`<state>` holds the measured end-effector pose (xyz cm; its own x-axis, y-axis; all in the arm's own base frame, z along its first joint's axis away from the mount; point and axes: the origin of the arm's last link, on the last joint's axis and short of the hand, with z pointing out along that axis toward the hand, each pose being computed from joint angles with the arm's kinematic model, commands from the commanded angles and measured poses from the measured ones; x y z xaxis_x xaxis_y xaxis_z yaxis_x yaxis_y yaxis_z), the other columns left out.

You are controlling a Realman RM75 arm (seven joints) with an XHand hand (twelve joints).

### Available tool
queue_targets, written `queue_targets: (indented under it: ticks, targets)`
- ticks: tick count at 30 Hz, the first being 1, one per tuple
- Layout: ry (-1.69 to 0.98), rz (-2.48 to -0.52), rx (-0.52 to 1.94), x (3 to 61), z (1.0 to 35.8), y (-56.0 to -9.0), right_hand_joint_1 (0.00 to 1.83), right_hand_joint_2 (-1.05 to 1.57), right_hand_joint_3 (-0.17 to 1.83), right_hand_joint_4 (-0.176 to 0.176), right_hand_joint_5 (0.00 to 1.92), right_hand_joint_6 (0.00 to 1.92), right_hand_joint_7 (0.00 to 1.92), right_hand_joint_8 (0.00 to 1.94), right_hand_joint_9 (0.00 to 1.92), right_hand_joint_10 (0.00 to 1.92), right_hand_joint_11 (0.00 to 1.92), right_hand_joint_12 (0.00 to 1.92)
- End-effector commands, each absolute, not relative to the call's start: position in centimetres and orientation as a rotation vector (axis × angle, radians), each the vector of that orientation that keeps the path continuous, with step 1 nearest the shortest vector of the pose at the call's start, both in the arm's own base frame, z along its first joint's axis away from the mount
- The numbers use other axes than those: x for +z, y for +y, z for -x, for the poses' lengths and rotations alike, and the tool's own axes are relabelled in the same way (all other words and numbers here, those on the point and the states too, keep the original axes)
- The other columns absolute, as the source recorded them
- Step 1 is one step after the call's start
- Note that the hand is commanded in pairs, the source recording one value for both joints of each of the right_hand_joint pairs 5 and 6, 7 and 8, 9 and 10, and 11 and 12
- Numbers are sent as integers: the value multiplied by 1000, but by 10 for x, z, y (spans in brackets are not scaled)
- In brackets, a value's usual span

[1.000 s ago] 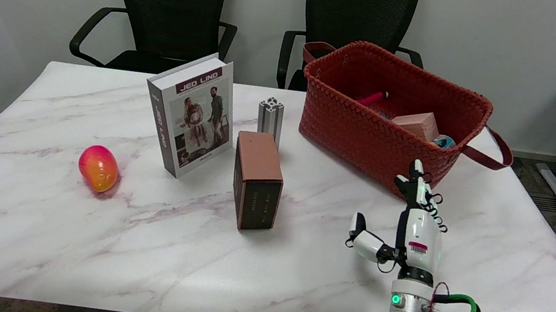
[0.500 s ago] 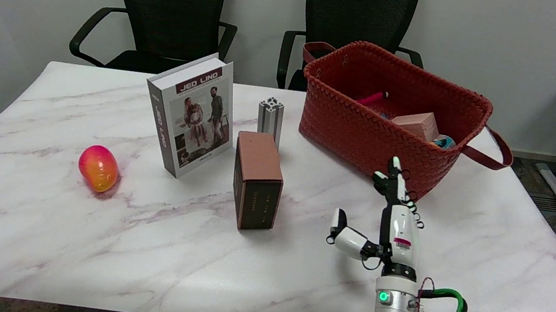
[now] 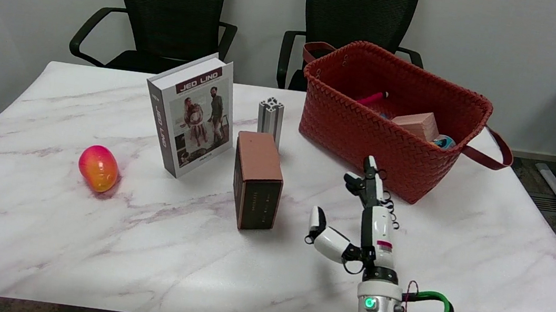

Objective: Pick up the brown paper box.

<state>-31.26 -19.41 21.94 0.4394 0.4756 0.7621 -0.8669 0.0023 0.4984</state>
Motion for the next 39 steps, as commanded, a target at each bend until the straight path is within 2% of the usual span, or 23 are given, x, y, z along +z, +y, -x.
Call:
queue_targets:
  ticks: [1,5,10,18,20,23,27,37,39]
  targets:
    - [-573,-1210,1204,184,303,-181,1027,662,883,0,64,64,429,429,445,445,161,161]
    - [-599,-1197,1210,173,304,-174,998,649,909,0,34,34,430,430,433,433,60,60]
    - [-630,-1198,1242,160,303,-168,924,737,871,0,0,0,400,400,427,427,41,41]
    - [-662,-1182,1218,144,308,-158,911,765,870,0,0,0,275,275,399,399,4,4]
    - [-667,-1173,1213,140,310,-157,864,754,810,0,0,0,121,121,338,338,0,0]
    - [-677,-1153,1215,131,312,-160,824,796,673,0,0,0,27,27,224,224,0,0]
    - [-681,-1113,1218,123,314,-162,799,831,549,0,0,0,0,0,21,21,0,0]
    - [-638,-1027,1178,115,312,-167,759,854,231,0,0,0,0,0,0,0,0,0]
    - [-643,-1016,1183,113,312,-171,737,814,105,0,0,0,0,0,0,0,0,0]
